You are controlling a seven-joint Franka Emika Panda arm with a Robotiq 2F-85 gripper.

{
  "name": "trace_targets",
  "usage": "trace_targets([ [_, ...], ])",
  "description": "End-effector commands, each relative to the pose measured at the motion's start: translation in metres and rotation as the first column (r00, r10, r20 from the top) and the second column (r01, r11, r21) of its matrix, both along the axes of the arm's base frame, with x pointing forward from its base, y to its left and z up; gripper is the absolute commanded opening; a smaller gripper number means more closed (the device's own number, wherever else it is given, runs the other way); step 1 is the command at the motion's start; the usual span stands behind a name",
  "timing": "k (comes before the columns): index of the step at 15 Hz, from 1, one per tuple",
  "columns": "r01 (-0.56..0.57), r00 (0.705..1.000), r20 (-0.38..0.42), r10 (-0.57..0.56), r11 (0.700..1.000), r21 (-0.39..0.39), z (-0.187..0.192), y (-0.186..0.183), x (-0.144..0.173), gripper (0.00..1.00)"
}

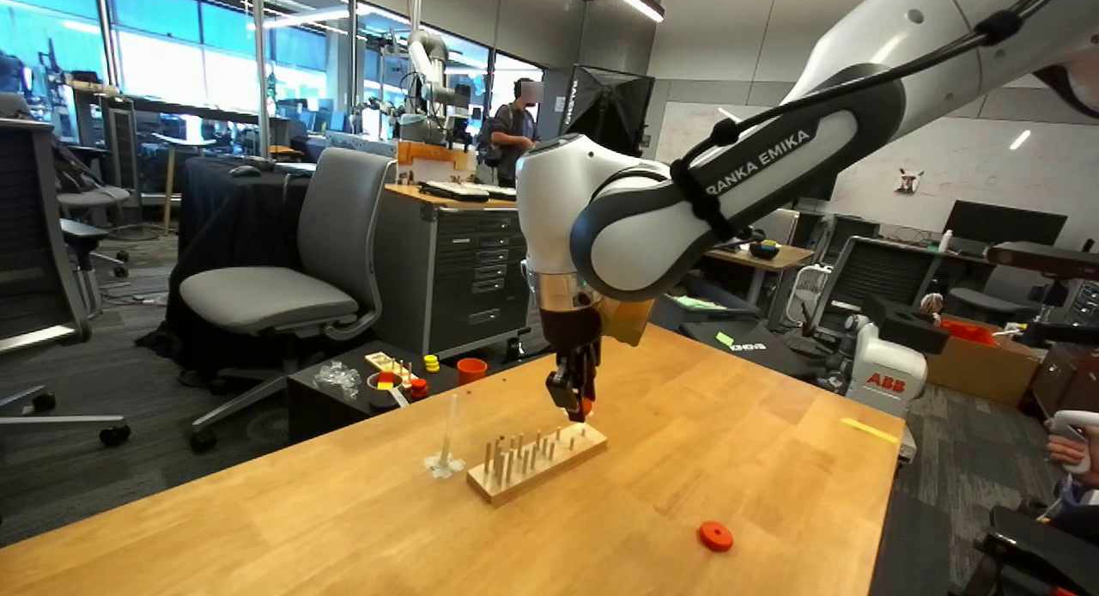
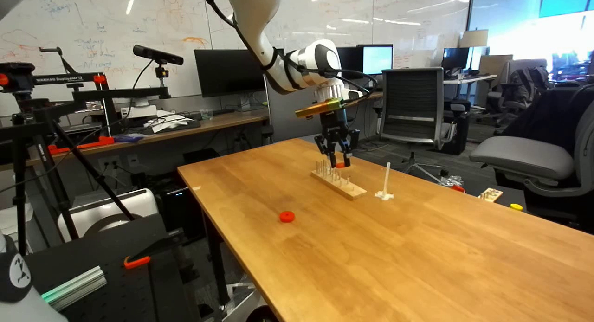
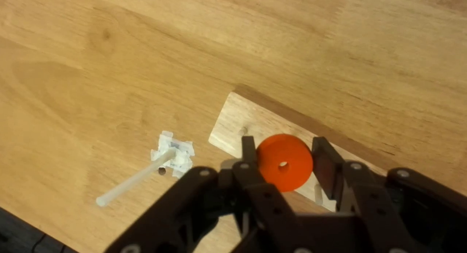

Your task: Put one orange hoop on the wooden platform

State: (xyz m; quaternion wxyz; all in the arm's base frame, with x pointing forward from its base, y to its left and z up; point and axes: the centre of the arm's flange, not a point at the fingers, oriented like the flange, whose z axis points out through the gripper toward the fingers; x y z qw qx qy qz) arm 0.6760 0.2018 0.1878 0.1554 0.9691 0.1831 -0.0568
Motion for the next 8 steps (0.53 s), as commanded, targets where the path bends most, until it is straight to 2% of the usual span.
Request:
trace_targets([
  [1, 0.006, 0.999, -0.034, -0.005, 1.0, 0.021, -0.004, 0.006, 0.017, 0.18],
  [8, 0.02, 0.998, -0.055, -0.019, 1.0, 0.017, -0.019, 0.006, 0.022, 0.18],
])
